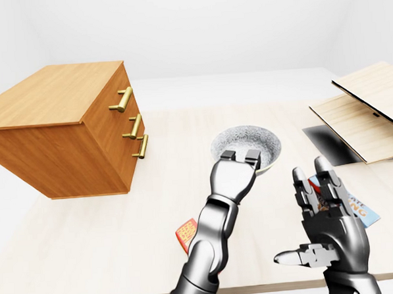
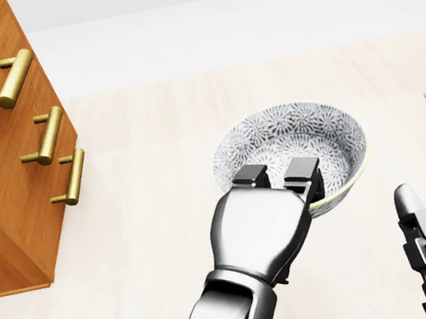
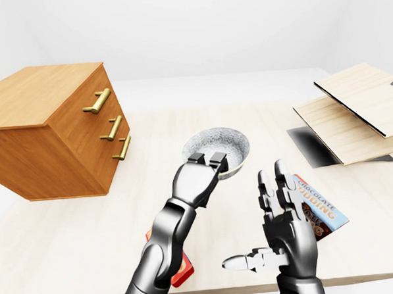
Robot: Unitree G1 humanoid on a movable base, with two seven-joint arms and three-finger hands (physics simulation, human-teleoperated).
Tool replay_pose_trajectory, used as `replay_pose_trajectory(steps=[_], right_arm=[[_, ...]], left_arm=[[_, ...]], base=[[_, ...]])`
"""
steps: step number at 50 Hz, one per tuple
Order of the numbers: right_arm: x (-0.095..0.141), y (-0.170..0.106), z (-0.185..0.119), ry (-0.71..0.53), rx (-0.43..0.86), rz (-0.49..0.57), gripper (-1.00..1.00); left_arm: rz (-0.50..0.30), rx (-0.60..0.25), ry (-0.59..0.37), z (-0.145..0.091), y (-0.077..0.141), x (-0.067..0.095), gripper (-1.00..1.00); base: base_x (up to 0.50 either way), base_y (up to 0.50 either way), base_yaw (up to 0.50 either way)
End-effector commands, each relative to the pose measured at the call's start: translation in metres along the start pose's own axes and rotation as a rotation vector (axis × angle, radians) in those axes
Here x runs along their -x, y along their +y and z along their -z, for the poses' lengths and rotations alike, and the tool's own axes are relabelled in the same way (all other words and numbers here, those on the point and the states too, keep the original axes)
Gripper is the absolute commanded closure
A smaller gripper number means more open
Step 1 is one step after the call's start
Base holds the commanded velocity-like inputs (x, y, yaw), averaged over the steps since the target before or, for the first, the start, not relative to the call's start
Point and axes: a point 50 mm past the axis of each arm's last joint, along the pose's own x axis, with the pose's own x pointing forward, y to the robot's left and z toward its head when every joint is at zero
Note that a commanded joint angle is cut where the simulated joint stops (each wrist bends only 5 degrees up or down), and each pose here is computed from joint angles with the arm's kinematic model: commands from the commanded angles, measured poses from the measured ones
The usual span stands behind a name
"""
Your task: Close the top drawer of the cabinet and put the bowl on top of it.
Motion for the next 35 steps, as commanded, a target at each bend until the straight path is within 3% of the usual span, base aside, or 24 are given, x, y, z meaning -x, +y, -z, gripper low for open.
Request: replay_pose_trajectory(steps=[1,10,16,35], right_arm=[[-0.004,0.0,-0.004,-0.023,0.012,-0.004,-1.0],[-0.008,0.002,-0.005,-0.036,0.022,-0.009,-1.0],[-0.008,0.002,-0.006,-0.041,0.023,-0.011,-1.0],[-0.009,0.005,-0.007,-0.045,0.027,-0.02,-1.0]], left_arm=[[-0.07,-0.026,0.021,0.005,0.036,-0.005,1.0],[-0.099,-0.048,0.022,0.003,0.067,-0.01,1.0],[-0.111,-0.05,0.03,0.007,0.073,-0.01,1.0],[-0.17,-0.161,0.072,0.009,0.135,-0.014,1.0]], base=[[0.0,0.0,0.0],[0.0,0.0,0.0],[0.0,0.0,0.0],[0.0,0.0,0.0]])
